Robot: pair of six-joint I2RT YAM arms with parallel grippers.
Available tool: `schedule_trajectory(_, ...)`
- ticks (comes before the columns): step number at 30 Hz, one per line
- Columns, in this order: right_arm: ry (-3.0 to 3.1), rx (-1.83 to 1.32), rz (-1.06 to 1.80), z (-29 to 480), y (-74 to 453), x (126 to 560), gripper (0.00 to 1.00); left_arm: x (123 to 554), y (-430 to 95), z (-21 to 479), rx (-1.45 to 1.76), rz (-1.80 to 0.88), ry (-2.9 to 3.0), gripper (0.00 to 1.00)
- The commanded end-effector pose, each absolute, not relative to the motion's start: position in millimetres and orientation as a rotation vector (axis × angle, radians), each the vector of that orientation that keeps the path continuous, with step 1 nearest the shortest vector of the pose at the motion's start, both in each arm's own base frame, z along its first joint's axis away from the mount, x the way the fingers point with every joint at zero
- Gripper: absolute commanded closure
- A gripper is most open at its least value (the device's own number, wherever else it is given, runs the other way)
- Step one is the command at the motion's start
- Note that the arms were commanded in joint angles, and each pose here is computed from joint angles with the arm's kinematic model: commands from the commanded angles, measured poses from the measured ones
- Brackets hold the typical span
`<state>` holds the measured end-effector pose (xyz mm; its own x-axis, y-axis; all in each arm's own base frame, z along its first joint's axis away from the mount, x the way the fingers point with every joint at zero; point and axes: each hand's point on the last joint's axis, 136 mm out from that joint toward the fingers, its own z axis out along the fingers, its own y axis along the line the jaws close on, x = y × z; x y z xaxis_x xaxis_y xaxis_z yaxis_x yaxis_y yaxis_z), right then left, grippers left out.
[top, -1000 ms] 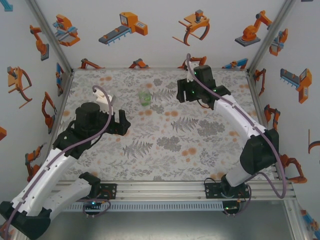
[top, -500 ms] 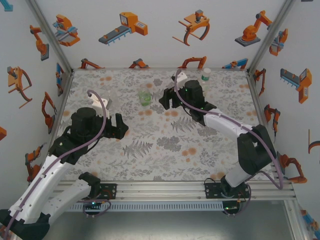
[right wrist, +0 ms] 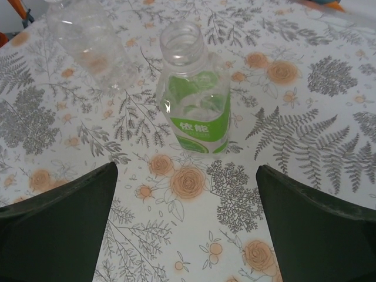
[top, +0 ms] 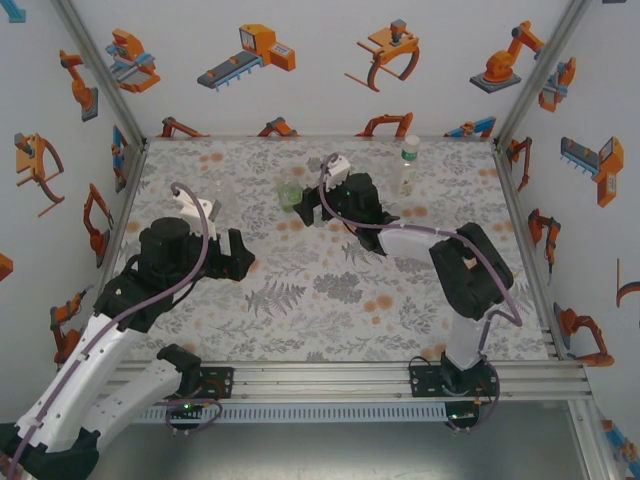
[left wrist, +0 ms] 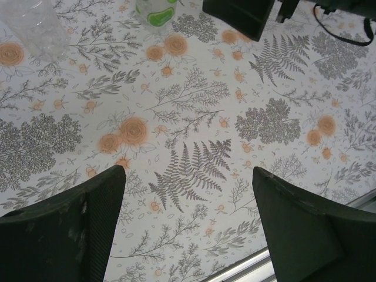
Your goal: Screw on the bottle caps
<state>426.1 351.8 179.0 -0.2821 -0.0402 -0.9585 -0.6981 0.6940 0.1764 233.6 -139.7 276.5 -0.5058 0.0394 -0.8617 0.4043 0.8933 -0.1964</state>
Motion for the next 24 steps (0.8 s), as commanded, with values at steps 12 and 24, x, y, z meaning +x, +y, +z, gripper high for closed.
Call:
schedule_trajectory(12, 1.658, -0.505, 0.606, 175, 392, 482, 0.03, 239, -140, 265, 0.351, -0.429, 2.103, 0.18)
schedule_trajectory(24, 1.680, -0.495, 0.624, 153, 416, 511, 0.05, 246, -141, 263, 0.381, -0.398, 2.114, 0.17)
